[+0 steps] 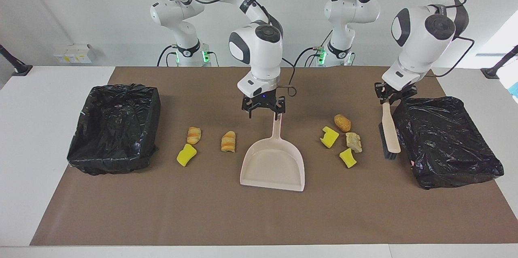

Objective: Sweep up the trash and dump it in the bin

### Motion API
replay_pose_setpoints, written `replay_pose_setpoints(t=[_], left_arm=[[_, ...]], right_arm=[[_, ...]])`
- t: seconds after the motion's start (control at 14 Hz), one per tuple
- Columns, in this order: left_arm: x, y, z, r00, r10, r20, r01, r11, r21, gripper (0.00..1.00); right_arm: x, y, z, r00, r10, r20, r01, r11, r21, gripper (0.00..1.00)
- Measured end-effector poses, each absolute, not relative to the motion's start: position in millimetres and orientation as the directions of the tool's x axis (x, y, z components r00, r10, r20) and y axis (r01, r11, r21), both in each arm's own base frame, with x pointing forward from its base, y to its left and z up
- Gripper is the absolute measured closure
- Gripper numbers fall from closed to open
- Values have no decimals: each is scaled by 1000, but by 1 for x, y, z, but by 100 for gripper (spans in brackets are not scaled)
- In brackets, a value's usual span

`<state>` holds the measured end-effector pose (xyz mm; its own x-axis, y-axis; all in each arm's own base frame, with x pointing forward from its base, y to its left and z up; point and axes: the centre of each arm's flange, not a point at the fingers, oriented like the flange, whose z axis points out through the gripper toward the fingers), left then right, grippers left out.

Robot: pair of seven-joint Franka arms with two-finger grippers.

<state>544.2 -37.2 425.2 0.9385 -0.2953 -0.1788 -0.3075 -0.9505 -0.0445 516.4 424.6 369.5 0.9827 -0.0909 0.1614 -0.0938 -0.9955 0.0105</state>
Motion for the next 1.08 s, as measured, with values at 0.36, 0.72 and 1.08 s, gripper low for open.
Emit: replay_pose_setpoints(t=[0.36, 0.72, 1.08], left_arm=[[543, -44, 393, 902, -359, -240, -375, -927, -23, 74], [517, -85, 377, 865, -414, -283, -435, -900, -11, 74], [503, -105, 405, 906, -335, -257, -340, -940, 26, 74]], right_arm=[[517, 425, 352, 984, -81, 161, -86, -996, 22, 24], [517, 424, 352, 987, -18, 161, -24, -999, 36, 69], [522, 410, 372, 980, 126, 157, 117, -991, 68, 69]])
